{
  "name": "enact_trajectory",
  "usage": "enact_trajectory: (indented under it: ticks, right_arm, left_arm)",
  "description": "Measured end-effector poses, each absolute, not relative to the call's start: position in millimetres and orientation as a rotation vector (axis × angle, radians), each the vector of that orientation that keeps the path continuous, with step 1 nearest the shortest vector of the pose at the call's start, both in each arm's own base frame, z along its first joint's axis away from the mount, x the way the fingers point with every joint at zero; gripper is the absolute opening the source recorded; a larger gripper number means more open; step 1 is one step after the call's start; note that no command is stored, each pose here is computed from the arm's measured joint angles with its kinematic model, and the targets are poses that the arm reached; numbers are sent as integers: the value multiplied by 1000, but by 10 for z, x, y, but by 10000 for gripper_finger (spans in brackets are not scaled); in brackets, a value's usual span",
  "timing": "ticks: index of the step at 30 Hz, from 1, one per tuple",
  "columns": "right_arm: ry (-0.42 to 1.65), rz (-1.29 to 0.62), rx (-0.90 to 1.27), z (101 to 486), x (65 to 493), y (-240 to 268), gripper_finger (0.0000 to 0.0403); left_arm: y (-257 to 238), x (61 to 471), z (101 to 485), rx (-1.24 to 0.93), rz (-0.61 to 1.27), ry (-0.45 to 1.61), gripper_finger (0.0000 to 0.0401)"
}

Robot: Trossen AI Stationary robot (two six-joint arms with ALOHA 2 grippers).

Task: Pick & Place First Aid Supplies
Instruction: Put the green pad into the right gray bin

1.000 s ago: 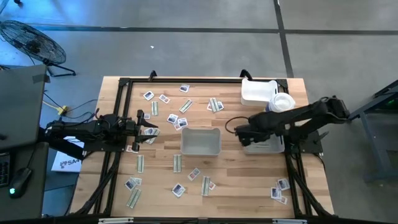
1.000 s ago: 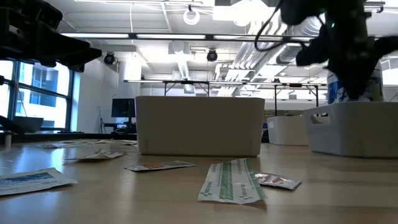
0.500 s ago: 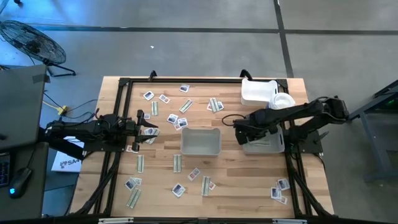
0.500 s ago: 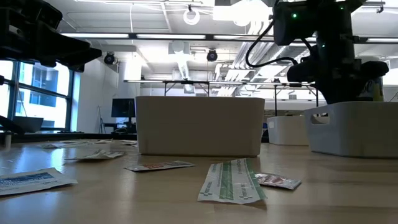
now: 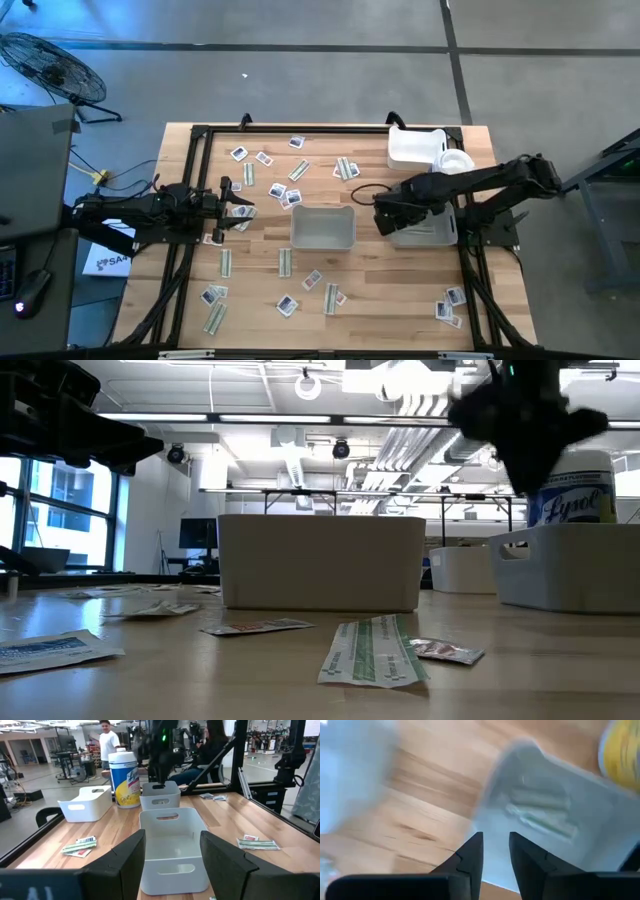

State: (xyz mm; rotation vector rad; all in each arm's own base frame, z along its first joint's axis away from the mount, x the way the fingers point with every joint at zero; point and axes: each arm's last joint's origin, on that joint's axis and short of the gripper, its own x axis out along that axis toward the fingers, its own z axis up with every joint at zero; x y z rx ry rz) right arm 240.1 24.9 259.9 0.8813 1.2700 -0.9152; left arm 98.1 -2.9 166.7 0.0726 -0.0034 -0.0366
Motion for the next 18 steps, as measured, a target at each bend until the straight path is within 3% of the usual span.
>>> enact_trajectory:
  ticks: [7, 18]
  right_arm:
    - [940, -550, 594, 2917, 2681, 847, 87]
    - [650, 40, 256, 2099, 3053, 1929, 87]
  left_arm:
    - [-29, 981, 1667, 73, -37, -4, 186]
    - [-29, 981, 1667, 73, -37, -4, 186]
